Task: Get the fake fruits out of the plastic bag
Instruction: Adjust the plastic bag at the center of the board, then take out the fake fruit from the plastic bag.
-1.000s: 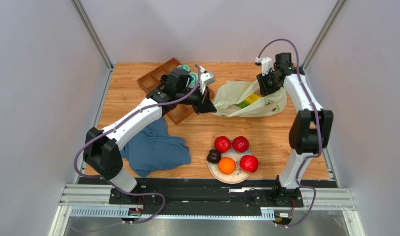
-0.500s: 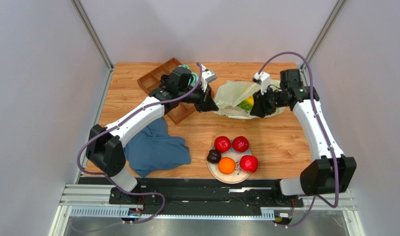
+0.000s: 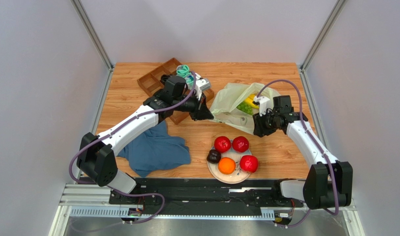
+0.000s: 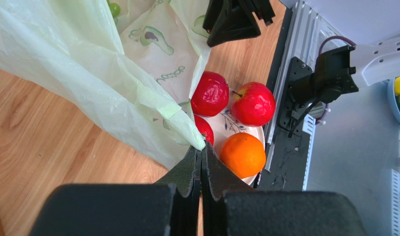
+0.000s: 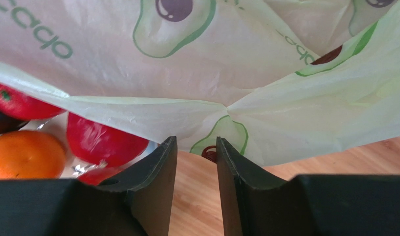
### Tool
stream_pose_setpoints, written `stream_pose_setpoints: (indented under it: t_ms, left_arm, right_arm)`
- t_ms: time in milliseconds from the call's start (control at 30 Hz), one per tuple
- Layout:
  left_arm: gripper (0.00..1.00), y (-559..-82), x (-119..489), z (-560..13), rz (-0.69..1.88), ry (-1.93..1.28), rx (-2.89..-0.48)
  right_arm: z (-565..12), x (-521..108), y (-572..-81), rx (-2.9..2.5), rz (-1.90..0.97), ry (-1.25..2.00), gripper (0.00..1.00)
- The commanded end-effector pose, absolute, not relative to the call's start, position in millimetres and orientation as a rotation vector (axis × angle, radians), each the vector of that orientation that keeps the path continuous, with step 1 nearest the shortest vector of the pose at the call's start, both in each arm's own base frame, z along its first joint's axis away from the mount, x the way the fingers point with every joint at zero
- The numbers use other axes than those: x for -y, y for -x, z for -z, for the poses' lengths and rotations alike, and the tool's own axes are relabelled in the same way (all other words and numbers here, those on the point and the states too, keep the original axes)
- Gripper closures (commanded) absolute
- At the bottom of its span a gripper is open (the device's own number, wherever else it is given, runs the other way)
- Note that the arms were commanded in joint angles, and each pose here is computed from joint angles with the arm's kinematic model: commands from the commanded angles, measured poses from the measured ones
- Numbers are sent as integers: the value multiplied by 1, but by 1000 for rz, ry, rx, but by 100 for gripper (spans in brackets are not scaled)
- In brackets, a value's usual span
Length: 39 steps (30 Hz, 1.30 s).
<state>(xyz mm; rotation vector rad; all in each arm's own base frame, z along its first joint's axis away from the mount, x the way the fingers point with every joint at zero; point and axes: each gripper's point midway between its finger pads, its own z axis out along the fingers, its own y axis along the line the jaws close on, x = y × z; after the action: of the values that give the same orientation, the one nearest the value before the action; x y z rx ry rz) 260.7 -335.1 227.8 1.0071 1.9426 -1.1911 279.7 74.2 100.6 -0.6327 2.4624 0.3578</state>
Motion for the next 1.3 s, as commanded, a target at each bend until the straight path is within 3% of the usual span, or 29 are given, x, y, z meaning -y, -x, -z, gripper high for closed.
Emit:
stream_pose_setpoints:
  t_ms: [0,100,133,167,233,533,800,1267]
  left_arm:
    - [100,-258,337,-259,1193,-1023,-1830]
    - [100,-261,340,-262,1198,-1015,-1826]
    - [100,-262,341,-262,1201,-1013,-1826]
    - [100,-262,341,-262,1202,-1013,-1823]
    - [100,-263,341,-264,1201,-1013,-1813]
    - [100,-256,334,-264,1180,-1030,-1808]
    - [100,-260,337,-262,1177,-1038,-1809]
    - [100,-267,344,-256,1186,-1042,-1835]
  right_arm:
    - [-164,-96,-274,-2284,-473,740,63]
    - [-200,-109,-280,-2215,-558,727,66]
    - [-214,-111,-297,-2181,-544,705,61]
    - [-218,-111,-305,-2175,-536,697,44]
    - [-225,-106,-328,-2140,-456,731,36]
    - [-160,-49,-422,-2254,13,1015,38]
    - [-136,-24,-468,-2175,283,1278,17]
    - [-61,-24,-499,-2285,235,1471,12]
